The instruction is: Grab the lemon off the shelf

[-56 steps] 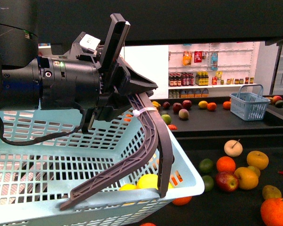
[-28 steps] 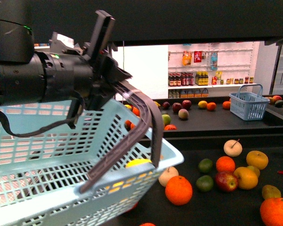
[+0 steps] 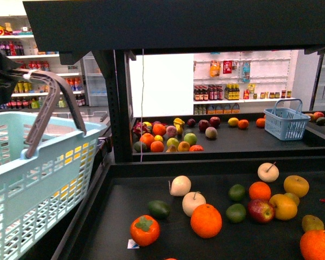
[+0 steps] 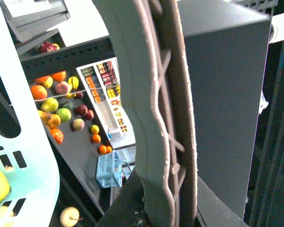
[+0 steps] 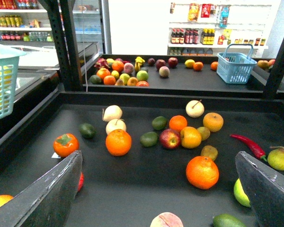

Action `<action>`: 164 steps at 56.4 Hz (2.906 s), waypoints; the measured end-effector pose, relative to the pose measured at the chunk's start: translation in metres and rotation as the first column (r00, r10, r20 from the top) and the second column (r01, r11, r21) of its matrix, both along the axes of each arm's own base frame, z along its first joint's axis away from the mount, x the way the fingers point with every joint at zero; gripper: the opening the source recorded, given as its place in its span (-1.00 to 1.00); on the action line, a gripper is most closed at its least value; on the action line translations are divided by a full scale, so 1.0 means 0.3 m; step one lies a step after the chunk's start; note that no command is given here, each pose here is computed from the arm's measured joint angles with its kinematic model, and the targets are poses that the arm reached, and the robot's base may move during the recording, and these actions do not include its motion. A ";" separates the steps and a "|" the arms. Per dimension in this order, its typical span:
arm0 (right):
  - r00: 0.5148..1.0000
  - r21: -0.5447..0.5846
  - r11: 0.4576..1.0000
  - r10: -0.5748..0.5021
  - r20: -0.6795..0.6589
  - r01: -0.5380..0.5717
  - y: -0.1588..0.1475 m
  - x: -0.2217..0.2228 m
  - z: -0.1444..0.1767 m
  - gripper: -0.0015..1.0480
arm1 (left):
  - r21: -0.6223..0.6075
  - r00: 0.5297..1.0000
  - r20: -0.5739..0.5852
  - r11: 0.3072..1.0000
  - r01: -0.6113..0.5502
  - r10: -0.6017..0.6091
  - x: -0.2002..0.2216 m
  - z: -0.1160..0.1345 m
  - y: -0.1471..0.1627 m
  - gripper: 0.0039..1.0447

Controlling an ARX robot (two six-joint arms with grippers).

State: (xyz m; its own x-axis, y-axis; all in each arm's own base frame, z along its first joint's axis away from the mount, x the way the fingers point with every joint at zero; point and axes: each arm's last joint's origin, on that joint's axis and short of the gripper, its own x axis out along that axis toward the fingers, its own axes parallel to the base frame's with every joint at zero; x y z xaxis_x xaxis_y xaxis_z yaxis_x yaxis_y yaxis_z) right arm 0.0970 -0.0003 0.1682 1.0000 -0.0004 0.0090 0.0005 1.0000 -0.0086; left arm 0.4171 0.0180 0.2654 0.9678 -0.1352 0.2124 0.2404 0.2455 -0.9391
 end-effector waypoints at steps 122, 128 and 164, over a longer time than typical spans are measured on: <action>1.000 0.000 1.000 0.000 0.000 0.000 0.000 0.000 0.000 0.86 | 0.536 0.833 -0.345 0.819 -0.204 0.433 -0.419 0.150 0.188 0.85; 1.000 0.000 1.000 0.000 0.000 0.000 0.000 0.000 0.000 0.86 | 0.704 0.830 -0.344 0.706 -0.082 0.440 -0.566 0.149 0.082 0.85; 1.000 0.001 1.000 0.000 0.000 0.000 0.000 0.000 0.000 0.86 | 0.957 0.969 0.066 0.261 -0.130 0.238 -1.064 -0.161 -0.061 -0.94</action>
State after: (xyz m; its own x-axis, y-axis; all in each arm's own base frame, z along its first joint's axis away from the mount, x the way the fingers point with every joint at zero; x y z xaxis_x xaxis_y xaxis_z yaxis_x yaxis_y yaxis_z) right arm 0.0970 -0.0003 0.1682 1.0000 -0.0004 0.0090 0.0005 1.0000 -0.0078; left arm 0.0980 -0.0003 0.2170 1.0000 -0.0034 -0.0048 0.0034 0.9999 -0.0158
